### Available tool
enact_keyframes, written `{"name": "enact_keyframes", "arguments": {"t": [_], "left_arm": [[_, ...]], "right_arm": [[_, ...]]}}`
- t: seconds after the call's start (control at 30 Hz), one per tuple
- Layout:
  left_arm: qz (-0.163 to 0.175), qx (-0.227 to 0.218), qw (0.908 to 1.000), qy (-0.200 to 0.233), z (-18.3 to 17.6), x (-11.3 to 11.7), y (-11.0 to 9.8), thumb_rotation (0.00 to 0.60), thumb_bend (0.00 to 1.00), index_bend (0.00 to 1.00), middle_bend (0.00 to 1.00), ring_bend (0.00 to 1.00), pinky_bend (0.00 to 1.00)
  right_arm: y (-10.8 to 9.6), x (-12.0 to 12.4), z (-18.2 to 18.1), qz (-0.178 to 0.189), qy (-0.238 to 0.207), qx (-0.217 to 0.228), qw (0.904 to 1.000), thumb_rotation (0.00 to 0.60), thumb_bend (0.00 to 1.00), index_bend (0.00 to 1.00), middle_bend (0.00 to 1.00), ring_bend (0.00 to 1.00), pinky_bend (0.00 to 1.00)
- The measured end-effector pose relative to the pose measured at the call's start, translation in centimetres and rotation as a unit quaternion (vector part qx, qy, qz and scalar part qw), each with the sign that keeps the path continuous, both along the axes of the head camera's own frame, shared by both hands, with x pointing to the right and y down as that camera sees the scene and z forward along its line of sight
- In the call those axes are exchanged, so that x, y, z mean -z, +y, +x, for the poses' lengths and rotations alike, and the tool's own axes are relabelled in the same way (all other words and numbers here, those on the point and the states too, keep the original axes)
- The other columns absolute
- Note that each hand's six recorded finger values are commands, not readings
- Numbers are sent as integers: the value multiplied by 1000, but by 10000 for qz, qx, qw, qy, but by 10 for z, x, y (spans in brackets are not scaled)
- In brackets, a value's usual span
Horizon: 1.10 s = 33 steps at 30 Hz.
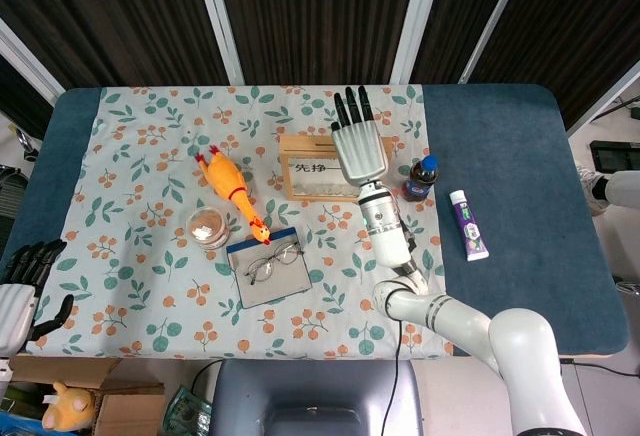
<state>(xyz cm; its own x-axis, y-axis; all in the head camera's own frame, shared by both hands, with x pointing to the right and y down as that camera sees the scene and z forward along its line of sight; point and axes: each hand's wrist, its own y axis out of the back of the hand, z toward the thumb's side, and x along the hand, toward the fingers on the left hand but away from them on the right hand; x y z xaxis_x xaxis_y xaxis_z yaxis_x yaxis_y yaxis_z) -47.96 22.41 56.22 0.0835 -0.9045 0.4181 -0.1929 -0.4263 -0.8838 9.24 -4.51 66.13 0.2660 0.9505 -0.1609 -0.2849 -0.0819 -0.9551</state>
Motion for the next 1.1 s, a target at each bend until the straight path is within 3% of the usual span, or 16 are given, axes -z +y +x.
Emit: {"name": "enact_keyframes", "arguments": {"t": [1.1], "left_arm": [[-10, 10, 10000, -26, 0, 0, 1, 600, 448, 0, 85, 12, 16]], "right_arm": [[-4, -3, 0, 41, 228, 69, 9997, 600, 693, 690, 231, 15, 98]]}}
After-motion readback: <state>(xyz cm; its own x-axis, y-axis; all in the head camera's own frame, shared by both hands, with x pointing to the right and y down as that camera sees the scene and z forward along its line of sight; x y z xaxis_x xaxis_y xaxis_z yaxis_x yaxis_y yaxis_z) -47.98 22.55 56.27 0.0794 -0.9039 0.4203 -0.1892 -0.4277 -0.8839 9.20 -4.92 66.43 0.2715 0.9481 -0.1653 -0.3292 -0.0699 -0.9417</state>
